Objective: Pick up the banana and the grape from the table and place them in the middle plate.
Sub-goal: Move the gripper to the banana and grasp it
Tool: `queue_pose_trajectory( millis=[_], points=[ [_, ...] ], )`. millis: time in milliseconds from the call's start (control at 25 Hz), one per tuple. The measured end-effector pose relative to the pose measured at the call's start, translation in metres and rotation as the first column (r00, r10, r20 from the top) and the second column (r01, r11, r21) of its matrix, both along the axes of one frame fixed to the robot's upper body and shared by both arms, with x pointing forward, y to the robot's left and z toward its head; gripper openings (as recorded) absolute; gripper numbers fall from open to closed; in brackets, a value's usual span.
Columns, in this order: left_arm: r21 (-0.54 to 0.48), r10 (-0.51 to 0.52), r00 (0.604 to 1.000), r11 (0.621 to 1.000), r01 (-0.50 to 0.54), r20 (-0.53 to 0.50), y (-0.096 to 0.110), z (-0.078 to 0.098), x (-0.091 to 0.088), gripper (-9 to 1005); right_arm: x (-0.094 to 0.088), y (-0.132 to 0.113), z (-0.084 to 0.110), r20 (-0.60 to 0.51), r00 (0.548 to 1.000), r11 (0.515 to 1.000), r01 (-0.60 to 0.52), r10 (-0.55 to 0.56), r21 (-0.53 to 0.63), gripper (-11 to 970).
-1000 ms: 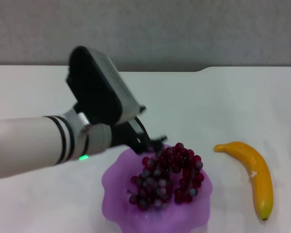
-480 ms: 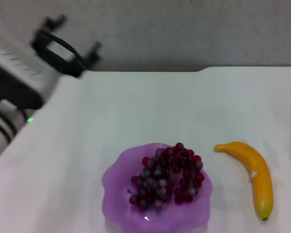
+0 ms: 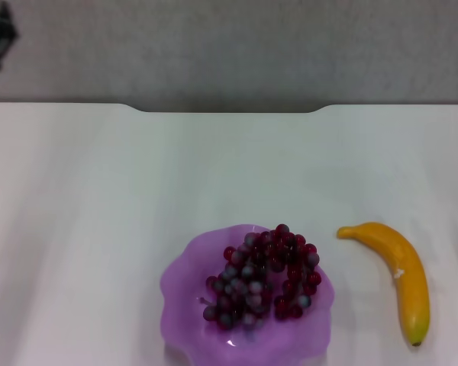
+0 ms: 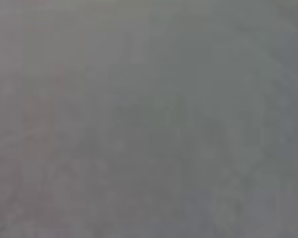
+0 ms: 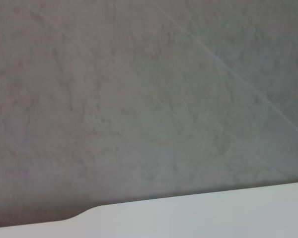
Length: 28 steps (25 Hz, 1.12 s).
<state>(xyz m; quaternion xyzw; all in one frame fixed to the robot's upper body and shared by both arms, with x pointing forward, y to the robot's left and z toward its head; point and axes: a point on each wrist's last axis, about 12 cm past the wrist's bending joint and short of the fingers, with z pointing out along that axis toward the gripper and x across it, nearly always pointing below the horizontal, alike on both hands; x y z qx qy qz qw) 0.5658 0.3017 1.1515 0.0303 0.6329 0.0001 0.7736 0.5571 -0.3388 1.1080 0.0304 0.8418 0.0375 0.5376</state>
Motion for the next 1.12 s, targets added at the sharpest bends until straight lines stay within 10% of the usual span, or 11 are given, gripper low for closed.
queue_pose_trajectory(
  millis=[280, 600, 1120],
  points=[
    [-0.18, -0.116, 0.993, 0.977, 0.116, 0.009, 0.057, -0.01, -0.001, 880, 0.0, 0.002, -0.001, -0.002, 1.0, 1.0, -0.006, 0.006, 0.0, 564],
    [-0.195, -0.019, 0.979, 0.981, -0.021, -0.201, 0.092, -0.022, 0.0, 880, 0.0, 0.006, 0.005, -0.045, 0.998, 0.999, -0.052, 0.053, 0.012, 564],
    [-0.04, 0.044, 0.951, 0.997, -0.06, -0.305, 0.065, -0.016, 0.011, 880, 0.013, 0.02, -0.007, -0.363, 0.904, 0.973, -0.186, 0.225, 0.139, 565]
  ],
)
